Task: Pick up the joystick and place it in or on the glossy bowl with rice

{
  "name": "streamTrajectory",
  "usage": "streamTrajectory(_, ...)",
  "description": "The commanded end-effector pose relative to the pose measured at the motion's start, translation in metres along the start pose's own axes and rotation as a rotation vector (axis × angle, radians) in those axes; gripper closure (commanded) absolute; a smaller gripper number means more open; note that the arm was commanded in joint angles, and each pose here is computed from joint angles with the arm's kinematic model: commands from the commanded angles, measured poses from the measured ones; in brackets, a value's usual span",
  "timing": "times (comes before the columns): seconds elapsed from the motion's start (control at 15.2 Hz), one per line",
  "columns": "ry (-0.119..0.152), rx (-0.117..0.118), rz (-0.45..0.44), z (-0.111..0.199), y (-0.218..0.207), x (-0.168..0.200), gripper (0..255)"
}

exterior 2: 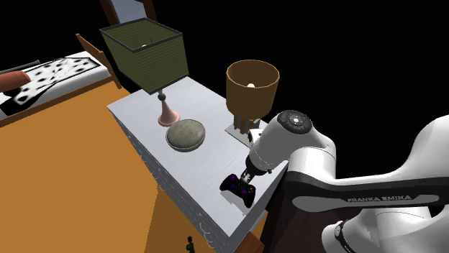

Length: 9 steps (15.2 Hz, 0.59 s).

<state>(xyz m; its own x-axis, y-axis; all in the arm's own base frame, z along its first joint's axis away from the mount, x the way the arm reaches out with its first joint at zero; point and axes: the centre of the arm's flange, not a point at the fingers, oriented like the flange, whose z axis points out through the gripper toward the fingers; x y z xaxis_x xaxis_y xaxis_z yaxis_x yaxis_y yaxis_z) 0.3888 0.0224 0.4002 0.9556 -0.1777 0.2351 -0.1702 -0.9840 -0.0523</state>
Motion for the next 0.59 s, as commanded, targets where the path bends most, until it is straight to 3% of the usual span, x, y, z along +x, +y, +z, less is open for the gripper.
streamTrajectory(0.0, 0.000, 0.007, 0.008, 0.025, -0.005, 0.002, 0)
streamTrajectory(0.13, -0.003, 0.012, 0.015, 0.050, -0.011, 0.003, 0)
streamTrajectory(0.53, -0.003, 0.012, 0.015, 0.082, -0.011, 0.003, 0)
